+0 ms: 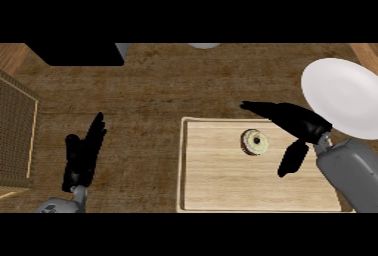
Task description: Pick the cupcake from the tray and place it in the plate
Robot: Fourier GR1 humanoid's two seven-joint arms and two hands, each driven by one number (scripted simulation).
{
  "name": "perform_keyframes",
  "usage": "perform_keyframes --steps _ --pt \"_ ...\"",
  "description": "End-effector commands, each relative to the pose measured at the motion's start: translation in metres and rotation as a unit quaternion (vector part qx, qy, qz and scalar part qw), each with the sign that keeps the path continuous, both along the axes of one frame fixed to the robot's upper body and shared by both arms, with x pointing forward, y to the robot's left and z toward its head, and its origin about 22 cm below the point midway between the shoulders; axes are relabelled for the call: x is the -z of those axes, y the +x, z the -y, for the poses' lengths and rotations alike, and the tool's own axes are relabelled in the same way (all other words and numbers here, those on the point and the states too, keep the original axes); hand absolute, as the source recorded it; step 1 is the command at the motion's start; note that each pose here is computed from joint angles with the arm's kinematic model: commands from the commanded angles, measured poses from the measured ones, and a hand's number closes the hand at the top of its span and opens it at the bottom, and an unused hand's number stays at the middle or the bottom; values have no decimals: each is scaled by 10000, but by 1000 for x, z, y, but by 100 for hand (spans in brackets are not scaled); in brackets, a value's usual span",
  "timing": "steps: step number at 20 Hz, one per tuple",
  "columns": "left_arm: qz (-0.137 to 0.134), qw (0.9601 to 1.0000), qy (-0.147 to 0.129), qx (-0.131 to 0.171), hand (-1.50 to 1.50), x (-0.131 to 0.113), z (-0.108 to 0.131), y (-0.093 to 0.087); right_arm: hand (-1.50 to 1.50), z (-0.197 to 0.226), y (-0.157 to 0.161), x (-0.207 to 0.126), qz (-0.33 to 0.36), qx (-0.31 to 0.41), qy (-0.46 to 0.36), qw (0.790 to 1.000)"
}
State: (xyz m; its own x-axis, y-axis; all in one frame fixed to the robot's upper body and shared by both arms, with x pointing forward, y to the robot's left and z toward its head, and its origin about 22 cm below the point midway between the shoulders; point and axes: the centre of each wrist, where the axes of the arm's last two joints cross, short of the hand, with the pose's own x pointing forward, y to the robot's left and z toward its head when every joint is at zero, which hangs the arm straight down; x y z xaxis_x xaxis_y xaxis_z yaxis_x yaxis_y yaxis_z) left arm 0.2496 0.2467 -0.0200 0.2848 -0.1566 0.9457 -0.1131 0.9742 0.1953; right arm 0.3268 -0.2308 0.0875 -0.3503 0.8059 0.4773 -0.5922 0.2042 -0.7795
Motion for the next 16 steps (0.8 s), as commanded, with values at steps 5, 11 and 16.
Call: perform_keyframes --steps 5,11,16 --pt "58 9999 120 -42 0 -7 -4 -1 -150 9 1 4 -118 -88 -149 9998" --pt "75 9999 51 79 0 -14 2 6 -150 -2 17 32 -216 -94 -78 9997" --pt "-28 10000 -7 -29 0 -22 -4 -8 -150 -4 5 24 -222 -75 -196 9995"
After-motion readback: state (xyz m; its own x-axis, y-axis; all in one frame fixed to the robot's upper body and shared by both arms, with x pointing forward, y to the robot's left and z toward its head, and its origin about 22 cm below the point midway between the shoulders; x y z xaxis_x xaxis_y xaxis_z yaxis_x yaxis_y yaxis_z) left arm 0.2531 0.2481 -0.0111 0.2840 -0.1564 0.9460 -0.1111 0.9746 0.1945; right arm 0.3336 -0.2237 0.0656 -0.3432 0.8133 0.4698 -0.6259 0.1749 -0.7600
